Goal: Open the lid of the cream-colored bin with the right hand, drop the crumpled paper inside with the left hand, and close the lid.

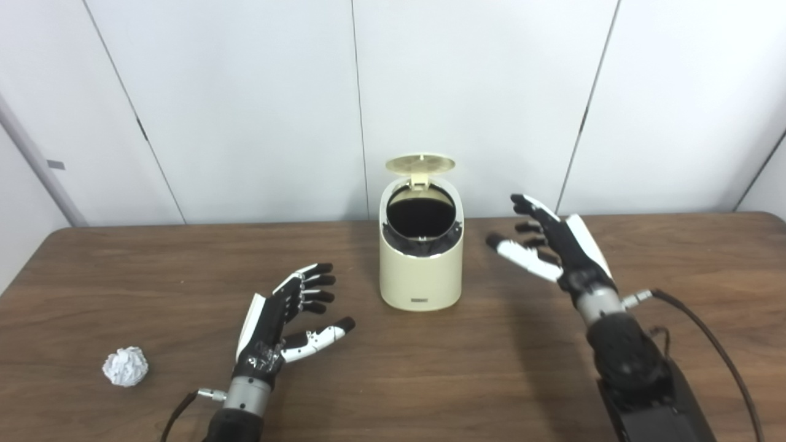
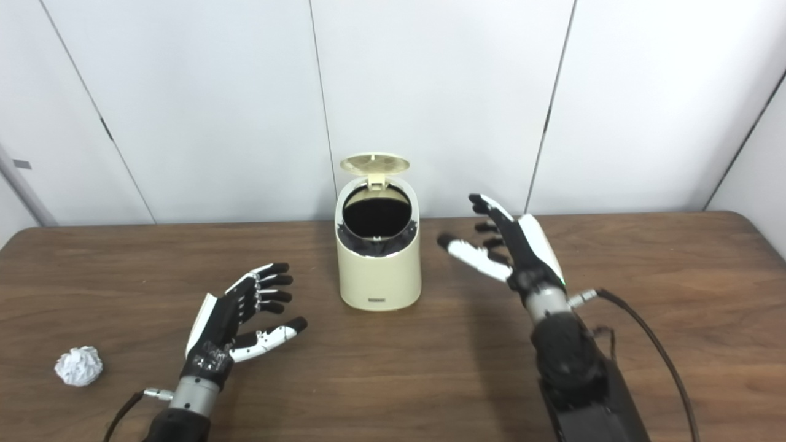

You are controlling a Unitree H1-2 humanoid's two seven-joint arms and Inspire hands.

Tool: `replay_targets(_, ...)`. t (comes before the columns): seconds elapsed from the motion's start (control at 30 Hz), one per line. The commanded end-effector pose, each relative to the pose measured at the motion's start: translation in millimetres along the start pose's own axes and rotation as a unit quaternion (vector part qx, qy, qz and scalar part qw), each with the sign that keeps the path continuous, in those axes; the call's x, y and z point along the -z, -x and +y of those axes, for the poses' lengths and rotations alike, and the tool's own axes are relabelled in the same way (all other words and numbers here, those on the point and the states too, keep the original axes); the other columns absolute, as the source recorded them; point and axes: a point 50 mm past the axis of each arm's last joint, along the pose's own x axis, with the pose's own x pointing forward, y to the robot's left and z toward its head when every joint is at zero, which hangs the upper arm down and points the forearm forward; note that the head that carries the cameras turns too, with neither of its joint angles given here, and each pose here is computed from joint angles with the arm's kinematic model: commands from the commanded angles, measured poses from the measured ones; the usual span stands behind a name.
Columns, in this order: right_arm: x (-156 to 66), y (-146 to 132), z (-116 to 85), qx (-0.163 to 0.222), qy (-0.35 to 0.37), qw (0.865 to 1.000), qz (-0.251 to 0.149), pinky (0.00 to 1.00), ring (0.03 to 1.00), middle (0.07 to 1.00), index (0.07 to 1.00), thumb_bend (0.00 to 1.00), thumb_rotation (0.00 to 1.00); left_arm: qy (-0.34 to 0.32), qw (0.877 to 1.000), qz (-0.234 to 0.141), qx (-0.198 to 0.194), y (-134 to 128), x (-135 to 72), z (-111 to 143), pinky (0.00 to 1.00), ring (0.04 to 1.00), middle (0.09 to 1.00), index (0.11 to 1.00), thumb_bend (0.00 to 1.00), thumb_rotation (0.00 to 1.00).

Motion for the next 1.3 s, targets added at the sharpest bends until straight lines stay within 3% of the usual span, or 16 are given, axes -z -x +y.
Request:
replay_targets(0.0,-13.9,-3.6,-9.7,0.006,0.001,0.999,-0.051,0.61,0.762,0.878,0.886,0.7,0.6,-0.004,0.999,-0.037,-0.002,-12.3,-17.6,2.8,0.63,0.68,0.759,0.802,0.73,0.15)
replay_targets(0.23,3.2,11.4,-10.8,-0.031,0.014,0.997,-0.073,0.63,0.771,0.868,0.864,0.7,0.33,-0.003,0.999,-0.04,-0.001,-11.8,-20.6,2.4,0.64,0.69,0.767,0.803,0.73,0.14)
replay_targets(0.37,6.5,14.5,-7.8,-0.034,0.021,0.997,-0.068,0.61,0.774,0.866,0.866,0.75,0.34,-0.006,0.999,-0.041,-0.002,-11.8,-21.5,3.4,0.64,0.689,0.766,0.803,0.73,0.14)
replay_targets(0.6,14.6,13.4,-6.9,-0.028,0.023,0.998,-0.049,0.62,0.784,0.883,0.874,0.76,0.2,-0.016,0.999,-0.046,-0.003,-12.6,-21.9,-1.3,0.64,0.681,0.76,0.801,0.73,0.17)
replay_targets(0.83,24.2,12.9,-22.5,-0.028,0.018,0.998,-0.046,0.63,0.8,0.903,0.898,0.74,0.12,-0.006,0.999,-0.041,-0.003,-16.5,-24.3,-23.2,0.64,0.689,0.765,0.805,0.74,0.19)
replay_targets(1.07,15.9,16.1,-33.1,-0.028,0.017,0.999,-0.03,0.71,0.827,0.905,0.912,0.71,0.06,-0.012,0.999,-0.043,-0.01,-19.6,-28.7,-34.5,0.6,0.695,0.766,0.803,0.76,0.19)
replay_targets(1.27,9.9,17.2,-37.7,-0.028,0.029,0.998,-0.041,0.65,0.815,0.876,0.893,0.72,0.13,-0.049,0.998,-0.046,-0.001,-12.2,-34.4,-19.6,0.56,0.701,0.782,0.817,0.75,0.16)
